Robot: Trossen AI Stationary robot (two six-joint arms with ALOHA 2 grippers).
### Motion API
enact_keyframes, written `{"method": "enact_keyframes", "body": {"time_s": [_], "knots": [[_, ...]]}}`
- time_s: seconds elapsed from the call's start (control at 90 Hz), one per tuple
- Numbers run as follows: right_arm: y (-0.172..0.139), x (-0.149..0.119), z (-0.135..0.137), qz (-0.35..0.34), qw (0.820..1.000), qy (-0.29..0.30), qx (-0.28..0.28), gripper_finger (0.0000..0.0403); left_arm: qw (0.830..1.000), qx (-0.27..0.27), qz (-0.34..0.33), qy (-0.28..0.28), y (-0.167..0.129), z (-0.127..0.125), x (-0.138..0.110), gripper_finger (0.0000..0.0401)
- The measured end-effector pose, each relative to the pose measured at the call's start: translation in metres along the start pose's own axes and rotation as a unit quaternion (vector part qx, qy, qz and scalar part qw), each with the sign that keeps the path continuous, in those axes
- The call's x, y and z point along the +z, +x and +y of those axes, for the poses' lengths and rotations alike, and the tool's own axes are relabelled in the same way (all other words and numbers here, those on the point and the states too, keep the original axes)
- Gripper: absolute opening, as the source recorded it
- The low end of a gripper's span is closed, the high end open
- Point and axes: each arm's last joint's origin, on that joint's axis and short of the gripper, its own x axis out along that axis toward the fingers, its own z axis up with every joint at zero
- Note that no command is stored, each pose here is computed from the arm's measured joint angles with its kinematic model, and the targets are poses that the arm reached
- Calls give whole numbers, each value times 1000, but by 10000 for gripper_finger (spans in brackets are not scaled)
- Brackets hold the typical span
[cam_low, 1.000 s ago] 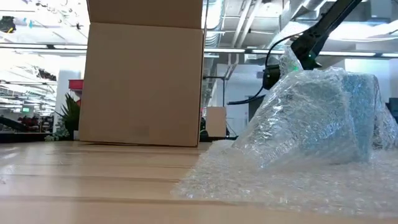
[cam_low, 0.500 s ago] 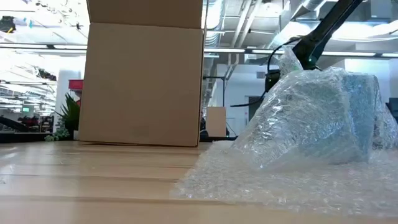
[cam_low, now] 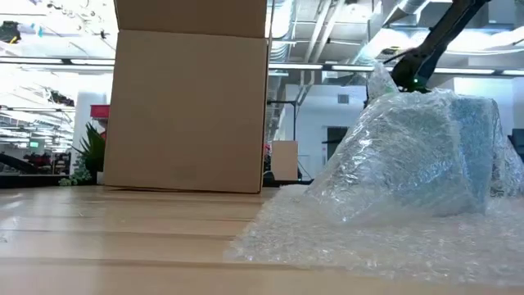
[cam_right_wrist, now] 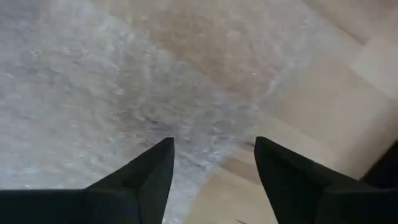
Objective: Wrap mug
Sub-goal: Wrap the blue mug with the bubble wrap
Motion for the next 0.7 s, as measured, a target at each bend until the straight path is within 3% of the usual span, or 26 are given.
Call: {"method": "enact_keyframes", "body": {"time_s": [0.511, 0.7], "knots": [[1, 4, 0, -21, 999, 34, 20, 114, 1000, -2, 2, 0, 0, 0, 0, 146], [1, 4, 0, -21, 999, 14, 21, 126, 1000, -2, 2, 0, 0, 0, 0, 146]]}}
